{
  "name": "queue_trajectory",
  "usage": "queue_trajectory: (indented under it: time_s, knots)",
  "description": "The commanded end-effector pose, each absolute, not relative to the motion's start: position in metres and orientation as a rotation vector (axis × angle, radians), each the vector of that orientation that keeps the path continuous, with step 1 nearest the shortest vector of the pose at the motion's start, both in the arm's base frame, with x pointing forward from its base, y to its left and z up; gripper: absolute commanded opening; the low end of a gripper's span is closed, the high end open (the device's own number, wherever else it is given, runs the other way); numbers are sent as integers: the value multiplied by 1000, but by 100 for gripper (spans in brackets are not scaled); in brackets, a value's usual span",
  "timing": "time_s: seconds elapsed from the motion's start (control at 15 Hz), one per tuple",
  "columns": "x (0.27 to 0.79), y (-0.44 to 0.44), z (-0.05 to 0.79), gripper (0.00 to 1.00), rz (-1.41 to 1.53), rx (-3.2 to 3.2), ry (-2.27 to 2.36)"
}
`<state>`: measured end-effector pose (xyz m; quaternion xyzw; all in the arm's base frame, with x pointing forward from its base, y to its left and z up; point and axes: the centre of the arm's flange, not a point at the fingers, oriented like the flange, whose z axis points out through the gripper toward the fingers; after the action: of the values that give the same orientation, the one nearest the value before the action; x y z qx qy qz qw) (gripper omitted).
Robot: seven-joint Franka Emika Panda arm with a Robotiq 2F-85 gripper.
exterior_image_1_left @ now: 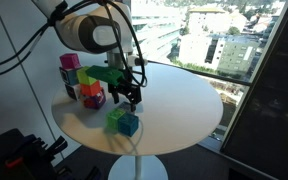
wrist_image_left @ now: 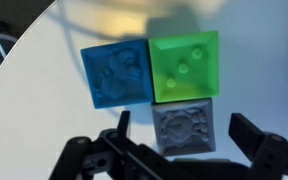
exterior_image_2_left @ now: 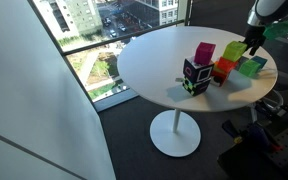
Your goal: Remove the gray block from the green block top and put it on the table behind the green block
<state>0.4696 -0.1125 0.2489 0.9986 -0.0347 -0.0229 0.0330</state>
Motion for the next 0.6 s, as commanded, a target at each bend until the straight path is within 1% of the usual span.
queue_trajectory:
  time_s: [0.0,0.53]
  knots:
    - [466,-114,266,100,-58,3088,-145]
    - [462,-108,303,100,-122,3123,-171]
